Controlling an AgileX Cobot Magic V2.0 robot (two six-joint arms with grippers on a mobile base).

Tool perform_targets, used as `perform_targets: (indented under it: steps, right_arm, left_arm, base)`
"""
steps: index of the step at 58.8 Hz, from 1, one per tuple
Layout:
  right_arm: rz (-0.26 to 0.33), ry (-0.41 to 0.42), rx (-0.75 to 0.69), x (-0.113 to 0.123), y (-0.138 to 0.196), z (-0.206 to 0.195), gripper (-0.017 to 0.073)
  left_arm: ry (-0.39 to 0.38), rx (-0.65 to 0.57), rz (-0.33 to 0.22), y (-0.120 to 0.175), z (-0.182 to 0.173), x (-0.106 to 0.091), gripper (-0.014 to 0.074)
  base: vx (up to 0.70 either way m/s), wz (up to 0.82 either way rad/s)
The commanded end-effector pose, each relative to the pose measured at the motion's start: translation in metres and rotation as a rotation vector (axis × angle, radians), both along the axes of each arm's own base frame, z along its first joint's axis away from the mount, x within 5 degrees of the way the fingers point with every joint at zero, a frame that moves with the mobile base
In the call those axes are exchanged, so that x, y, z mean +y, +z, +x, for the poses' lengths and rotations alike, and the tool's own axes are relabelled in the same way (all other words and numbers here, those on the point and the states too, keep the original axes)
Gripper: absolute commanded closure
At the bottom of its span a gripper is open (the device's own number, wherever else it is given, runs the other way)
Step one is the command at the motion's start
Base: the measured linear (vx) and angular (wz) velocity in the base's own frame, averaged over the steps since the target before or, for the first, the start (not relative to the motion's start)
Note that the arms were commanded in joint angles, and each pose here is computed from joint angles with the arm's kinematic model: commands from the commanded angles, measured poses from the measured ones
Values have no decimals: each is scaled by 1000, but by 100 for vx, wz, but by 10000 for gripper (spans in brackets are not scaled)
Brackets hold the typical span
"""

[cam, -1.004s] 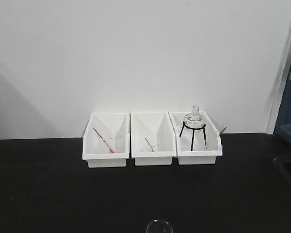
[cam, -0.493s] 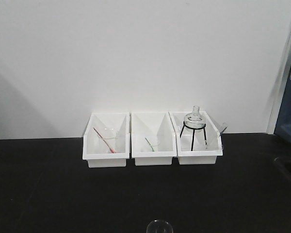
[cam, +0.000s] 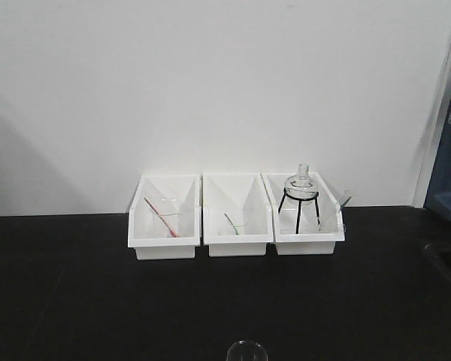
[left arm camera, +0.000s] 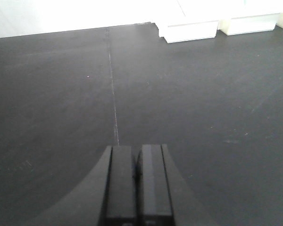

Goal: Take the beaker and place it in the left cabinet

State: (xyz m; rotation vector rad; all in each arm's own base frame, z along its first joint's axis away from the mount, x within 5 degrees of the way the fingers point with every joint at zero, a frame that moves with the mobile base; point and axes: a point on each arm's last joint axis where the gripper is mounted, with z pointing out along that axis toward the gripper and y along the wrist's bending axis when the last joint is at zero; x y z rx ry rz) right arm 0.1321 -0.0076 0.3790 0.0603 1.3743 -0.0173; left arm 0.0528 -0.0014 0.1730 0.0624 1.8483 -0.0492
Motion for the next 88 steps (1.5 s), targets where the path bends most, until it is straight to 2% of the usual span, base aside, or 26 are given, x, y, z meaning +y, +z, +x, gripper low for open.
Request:
perform_targets:
  steps: [1, 8, 14, 19, 28, 32, 44, 54, 59, 65, 69, 75, 79, 88]
  right_arm:
    - [-13, 0, -72, -1, 13, 8, 552]
    - [-11, 0, -34, -1, 8, 17, 491]
    - [-8, 0, -5, -2, 4, 24, 392]
    - [-5, 0, 16, -2, 0, 29, 261]
    - [10, 2, 34, -3, -4, 36, -62]
    - [3, 1, 40, -3, -5, 38, -166]
    - [30, 7, -15, -3, -1, 41, -160]
    - [-15, 57, -113, 1, -15, 57, -125]
    - [-8, 165, -115, 10, -41, 69, -106]
    - [-7, 379, -66, 27, -79, 80, -89]
    - [-26, 546, -7, 41, -106, 87, -77]
    - [-30, 721, 77, 53, -141, 98, -69]
    - [-41, 778, 108, 56, -159, 104, -66]
    - [-10, 808, 190, 57, -199, 117, -58]
  left_arm:
    - [-10, -93, -16, 10, 1, -1, 590]
    - [-10, -93, -16, 10, 1, -1, 590]
    - [-10, -93, -16, 10, 1, -1, 590]
    - [-10, -93, -16, 10, 1, -1, 590]
    - [-10, -93, -16, 10, 1, -1, 590]
    - [-10, -93, -16, 10, 1, -1, 590]
    - [-10, -93, -16, 10, 1, -1, 590]
    - [-10, -93, -16, 10, 1, -1, 590]
    - [-10, -93, -16, 10, 1, -1, 590]
    - [-10, -93, -16, 10, 1, -1, 590]
    - [-10, -93, -16, 10, 1, -1, 590]
    - [-10, -92, -16, 10, 1, -1, 590]
    - [-10, -92, -16, 10, 1, -1, 590]
    - [-10, -92, -16, 10, 1, -1, 590]
  base:
    - [0, 0]
    - [0, 0]
    - [0, 0]
    - [0, 0]
    - [0, 0]
    - [0, 0]
    - [0, 0]
    - [0, 0]
    - [0, 0]
    - [0, 0]
    - [0, 0]
    - [0, 0]
    - [0, 0]
    - [0, 0]
